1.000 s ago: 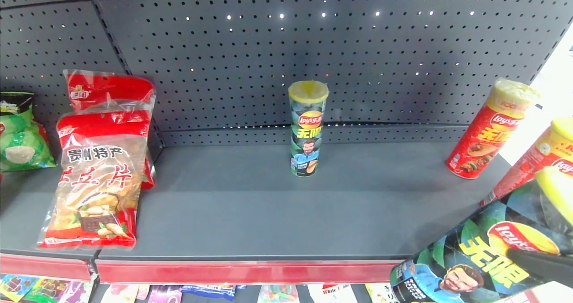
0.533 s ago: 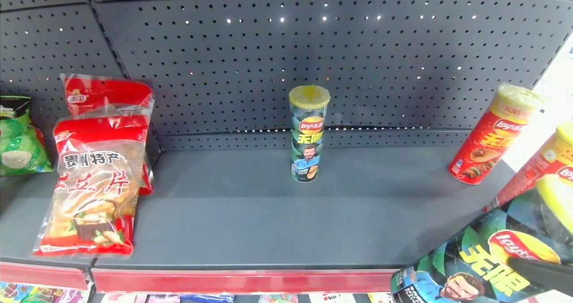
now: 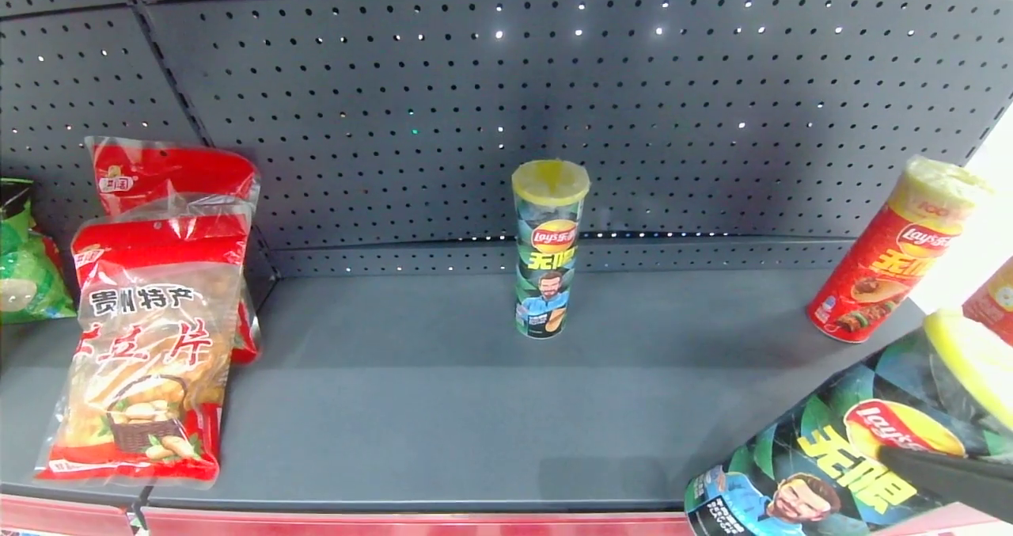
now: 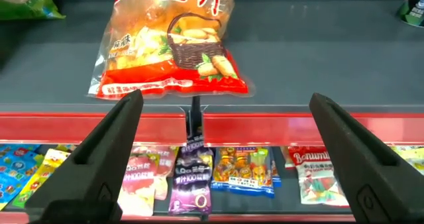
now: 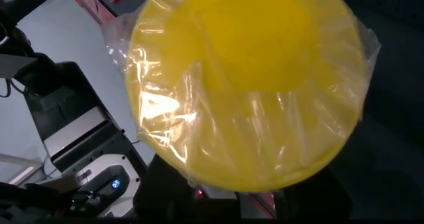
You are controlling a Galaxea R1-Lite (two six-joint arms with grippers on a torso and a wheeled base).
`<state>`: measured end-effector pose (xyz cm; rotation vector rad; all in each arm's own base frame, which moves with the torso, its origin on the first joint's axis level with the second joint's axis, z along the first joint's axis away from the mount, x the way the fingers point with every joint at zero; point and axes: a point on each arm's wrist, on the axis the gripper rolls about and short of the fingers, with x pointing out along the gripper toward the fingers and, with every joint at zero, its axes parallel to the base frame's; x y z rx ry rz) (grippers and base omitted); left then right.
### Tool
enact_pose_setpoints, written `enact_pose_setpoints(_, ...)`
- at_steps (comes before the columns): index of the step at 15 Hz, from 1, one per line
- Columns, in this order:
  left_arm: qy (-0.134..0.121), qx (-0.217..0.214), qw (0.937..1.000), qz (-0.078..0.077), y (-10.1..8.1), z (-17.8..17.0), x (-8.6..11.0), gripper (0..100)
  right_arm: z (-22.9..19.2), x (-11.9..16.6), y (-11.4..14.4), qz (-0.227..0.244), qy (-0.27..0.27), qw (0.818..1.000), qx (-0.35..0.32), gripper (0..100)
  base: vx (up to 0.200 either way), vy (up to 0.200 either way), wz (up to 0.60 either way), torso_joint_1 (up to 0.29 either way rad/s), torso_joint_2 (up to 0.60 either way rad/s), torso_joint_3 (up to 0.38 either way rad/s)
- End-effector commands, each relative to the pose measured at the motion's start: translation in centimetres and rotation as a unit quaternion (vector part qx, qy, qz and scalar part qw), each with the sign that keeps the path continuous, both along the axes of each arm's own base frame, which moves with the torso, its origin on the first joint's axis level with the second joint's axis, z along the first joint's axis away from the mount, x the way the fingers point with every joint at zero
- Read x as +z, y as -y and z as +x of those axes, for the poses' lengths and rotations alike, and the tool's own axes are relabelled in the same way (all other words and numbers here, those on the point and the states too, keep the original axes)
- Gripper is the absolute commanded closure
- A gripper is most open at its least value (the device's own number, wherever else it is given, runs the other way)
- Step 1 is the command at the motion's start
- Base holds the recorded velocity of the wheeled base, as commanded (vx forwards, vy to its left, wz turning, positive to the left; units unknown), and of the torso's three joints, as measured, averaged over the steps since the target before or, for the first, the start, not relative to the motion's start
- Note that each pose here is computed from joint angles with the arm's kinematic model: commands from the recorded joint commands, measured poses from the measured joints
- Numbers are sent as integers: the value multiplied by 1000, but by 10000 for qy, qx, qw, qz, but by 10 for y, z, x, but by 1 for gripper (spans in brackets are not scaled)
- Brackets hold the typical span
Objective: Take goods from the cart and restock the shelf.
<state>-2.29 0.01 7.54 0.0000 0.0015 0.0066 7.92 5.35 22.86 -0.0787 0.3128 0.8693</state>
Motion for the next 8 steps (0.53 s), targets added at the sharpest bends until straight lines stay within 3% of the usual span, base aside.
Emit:
enact_pose_setpoints(1,-8,-10,10000,-8,0,0,0,0,0,-1,0,-10,-15,10000,2,100,0,0,0,0,0,0)
enact_pose_setpoints(2,-23,-48,10000,15,0,0,0,0,0,0,0,-2,-1,10000,2,100,0,0,0,0,0,0)
enact_pose_setpoints(4,92,-291,9990,332,1,-1,3,0,-1,-2,0,-15,-33,10000,-7,100,0,0,0,0,0,0)
enact_pose_setpoints(5,824,-417,9950,392,2,0,73,0,-3,-3,2,10,-30,10000,-22,100,0,0,0,0,0,0)
enact_pose_setpoints(6,1072,-587,9923,196,2,26,128,0,-3,-3,2,3,-23,10000,-19,100,0,0,0,0,0,0)
enact_pose_setpoints(7,1167,-888,9883,-414,5,55,165,0,-2,-3,1,4,-35,10000,-29,100,0,0,0,0,0,0)
enact_pose_setpoints(8,755,-1002,9883,-870,8,89,173,0,-3,-3,2,8,-28,10000,-21,100,0,0,0,0,0,0)
